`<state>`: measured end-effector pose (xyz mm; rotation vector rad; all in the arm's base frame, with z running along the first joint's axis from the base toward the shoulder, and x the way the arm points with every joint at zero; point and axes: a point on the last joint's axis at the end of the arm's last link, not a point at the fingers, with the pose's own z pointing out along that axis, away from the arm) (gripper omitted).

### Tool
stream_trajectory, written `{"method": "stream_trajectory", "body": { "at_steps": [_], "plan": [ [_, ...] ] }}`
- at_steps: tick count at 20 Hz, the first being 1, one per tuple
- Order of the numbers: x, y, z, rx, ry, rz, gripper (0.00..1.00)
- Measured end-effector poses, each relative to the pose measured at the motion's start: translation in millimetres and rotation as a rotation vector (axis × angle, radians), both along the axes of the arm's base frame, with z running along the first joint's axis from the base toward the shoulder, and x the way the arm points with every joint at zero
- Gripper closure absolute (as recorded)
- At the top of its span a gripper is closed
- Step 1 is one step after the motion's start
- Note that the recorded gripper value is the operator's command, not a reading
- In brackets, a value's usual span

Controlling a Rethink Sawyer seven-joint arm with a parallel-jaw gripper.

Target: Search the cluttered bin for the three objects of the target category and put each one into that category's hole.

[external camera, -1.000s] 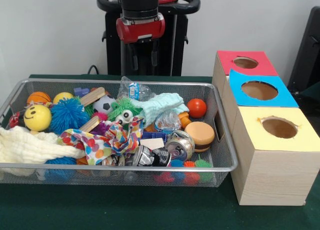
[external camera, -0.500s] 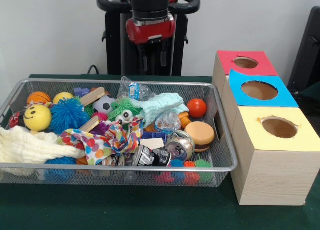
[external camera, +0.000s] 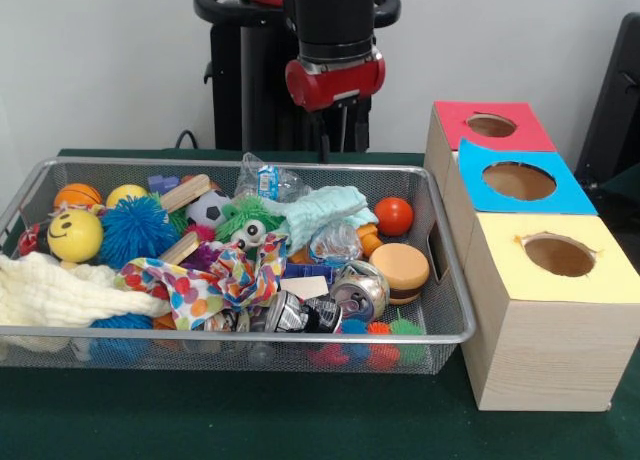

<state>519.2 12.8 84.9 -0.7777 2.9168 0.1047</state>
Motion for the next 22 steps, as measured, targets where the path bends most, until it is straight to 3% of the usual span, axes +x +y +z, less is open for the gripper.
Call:
{"method": "stream_trajectory", "body": {
  "at_steps": [8,22],
  "plan": [
    [24.2,3.4,-7.2,0.022,0.009,-0.039,0.00],
    [36.0,-9.3,-5.8,0.025,0.024,-0.078,0.00]
  ]
}}
